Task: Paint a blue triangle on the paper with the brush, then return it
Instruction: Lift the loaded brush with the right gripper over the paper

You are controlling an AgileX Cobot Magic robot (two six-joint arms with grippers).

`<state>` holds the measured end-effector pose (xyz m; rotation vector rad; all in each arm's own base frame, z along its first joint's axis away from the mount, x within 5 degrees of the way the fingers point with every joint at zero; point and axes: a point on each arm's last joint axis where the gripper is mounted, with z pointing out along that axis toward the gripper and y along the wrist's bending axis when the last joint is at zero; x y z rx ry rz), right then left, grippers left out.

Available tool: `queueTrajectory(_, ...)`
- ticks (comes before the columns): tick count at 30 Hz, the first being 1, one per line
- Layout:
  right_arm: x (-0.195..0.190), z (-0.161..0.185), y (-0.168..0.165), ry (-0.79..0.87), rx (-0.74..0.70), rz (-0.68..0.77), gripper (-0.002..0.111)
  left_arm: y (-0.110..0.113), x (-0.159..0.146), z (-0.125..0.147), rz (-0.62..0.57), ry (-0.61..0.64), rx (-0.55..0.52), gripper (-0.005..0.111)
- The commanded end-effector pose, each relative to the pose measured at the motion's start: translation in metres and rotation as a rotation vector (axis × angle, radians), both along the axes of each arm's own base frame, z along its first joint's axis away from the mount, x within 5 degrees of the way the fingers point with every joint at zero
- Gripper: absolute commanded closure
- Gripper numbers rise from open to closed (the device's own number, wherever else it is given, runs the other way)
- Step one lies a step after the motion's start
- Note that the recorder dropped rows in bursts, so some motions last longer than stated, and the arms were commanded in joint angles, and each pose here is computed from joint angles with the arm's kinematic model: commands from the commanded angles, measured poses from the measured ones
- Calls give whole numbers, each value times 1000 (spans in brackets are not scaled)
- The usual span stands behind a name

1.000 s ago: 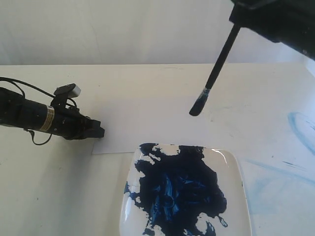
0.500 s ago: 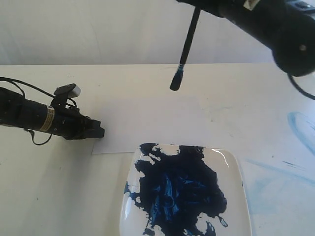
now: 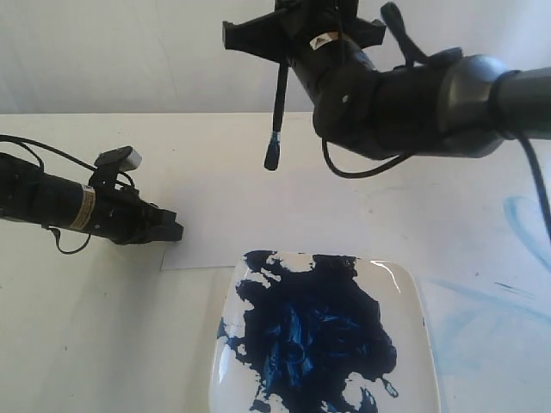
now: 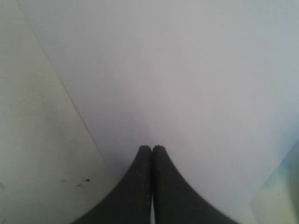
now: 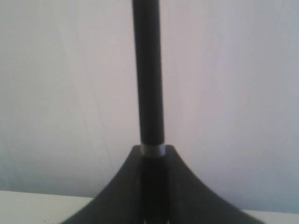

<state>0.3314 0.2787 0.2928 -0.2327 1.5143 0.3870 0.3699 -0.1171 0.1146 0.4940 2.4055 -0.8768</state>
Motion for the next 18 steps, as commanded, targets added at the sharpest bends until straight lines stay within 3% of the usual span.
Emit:
queueTrajectory(1, 7, -14, 4, 10, 13, -24, 108, 1, 1, -1, -4, -11, 21, 107)
queueTrajectory(18, 24, -40, 11, -4, 117, -109, 108, 1, 2, -2, 1, -17, 31, 107)
